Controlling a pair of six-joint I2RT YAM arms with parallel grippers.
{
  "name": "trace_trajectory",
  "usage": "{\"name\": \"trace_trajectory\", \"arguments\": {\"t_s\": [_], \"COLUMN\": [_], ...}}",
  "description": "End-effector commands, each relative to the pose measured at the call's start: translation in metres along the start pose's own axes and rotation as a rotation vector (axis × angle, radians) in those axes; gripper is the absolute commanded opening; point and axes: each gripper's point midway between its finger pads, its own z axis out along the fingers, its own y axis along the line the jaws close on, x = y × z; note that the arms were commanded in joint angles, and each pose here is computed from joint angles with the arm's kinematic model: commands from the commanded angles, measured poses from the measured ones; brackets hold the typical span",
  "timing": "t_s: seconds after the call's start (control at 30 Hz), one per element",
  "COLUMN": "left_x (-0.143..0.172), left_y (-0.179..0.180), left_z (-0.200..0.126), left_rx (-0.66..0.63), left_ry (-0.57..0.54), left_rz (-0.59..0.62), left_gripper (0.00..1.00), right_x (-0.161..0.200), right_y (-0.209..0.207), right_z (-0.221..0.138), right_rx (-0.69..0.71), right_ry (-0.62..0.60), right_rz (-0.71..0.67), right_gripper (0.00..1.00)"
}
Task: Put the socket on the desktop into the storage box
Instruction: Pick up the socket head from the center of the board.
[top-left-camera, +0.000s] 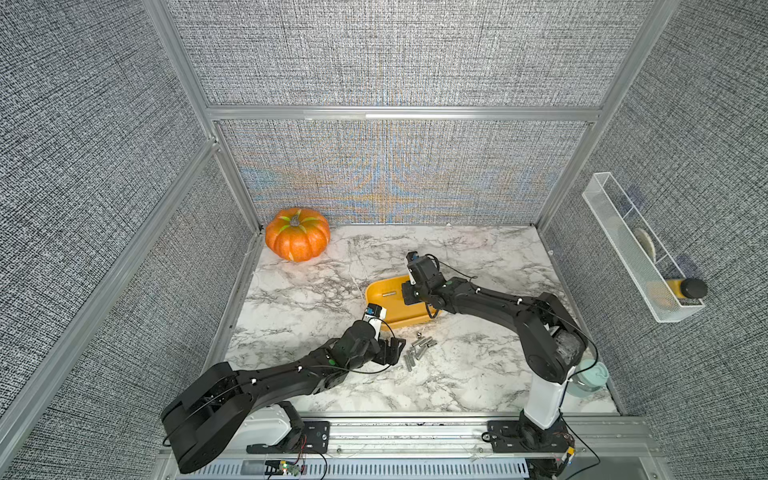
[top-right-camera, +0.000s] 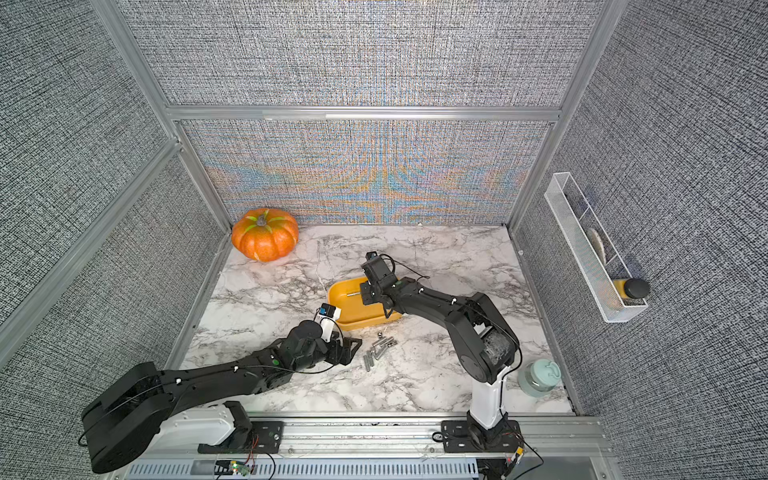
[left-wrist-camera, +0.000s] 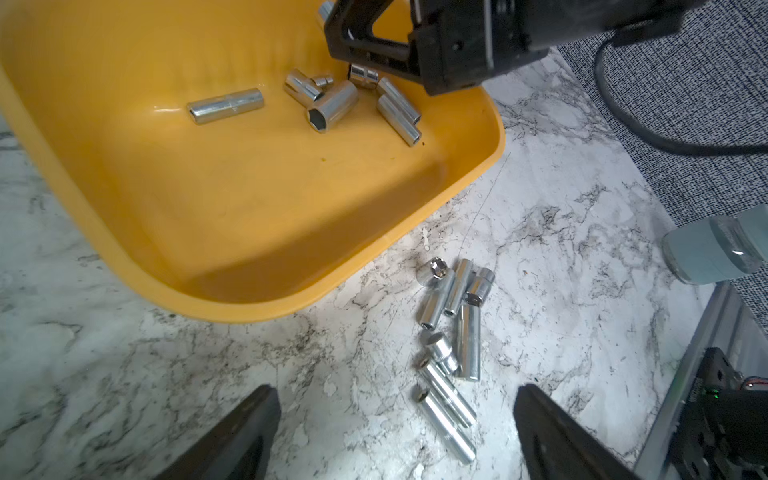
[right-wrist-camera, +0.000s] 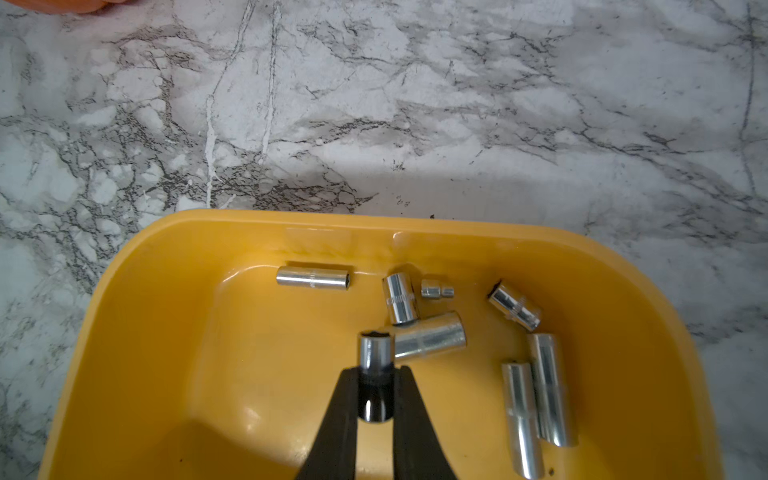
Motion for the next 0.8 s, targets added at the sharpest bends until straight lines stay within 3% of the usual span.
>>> {"name": "trace_trajectory", "arguments": {"t_s": [0.0, 0.17, 0.4, 0.6, 0.77], "left_x": [-0.005, -0.004, -0.006, -0.005, -0.004], "left_y": [-0.003, -0.003, -0.004, -0.007, -0.005], "left_z": [0.001, 0.001, 0.000, 0.000, 0.002], "left_rx": [0.009, 0.009, 0.013, 0.029, 0.021], "left_ry": [-0.011, -0.009, -0.015, -0.012, -0.007], "left_rz": [0.007, 0.003, 0.002, 0.003, 0.010], "left_gripper": [0.93, 0.93, 0.93, 0.93, 0.93], "right_x": [0.004, 0.003, 0.009, 0.064, 0.130], "right_y": [-0.006, -0.009, -0.014, -0.017, -0.013], "right_z": [-0.003, -0.015, -0.058, -0.113, -0.129], "right_rx": [0.026, 0.032, 0.043, 0.012, -0.068], "right_ry": [0.013, 0.000, -0.049, -0.075, -0.029], "right_rz": [-0.018, -0.019, -0.018, 0.016, 0.073], "right_gripper": [0.22, 0.44, 0.46, 0.48, 0.57]}}
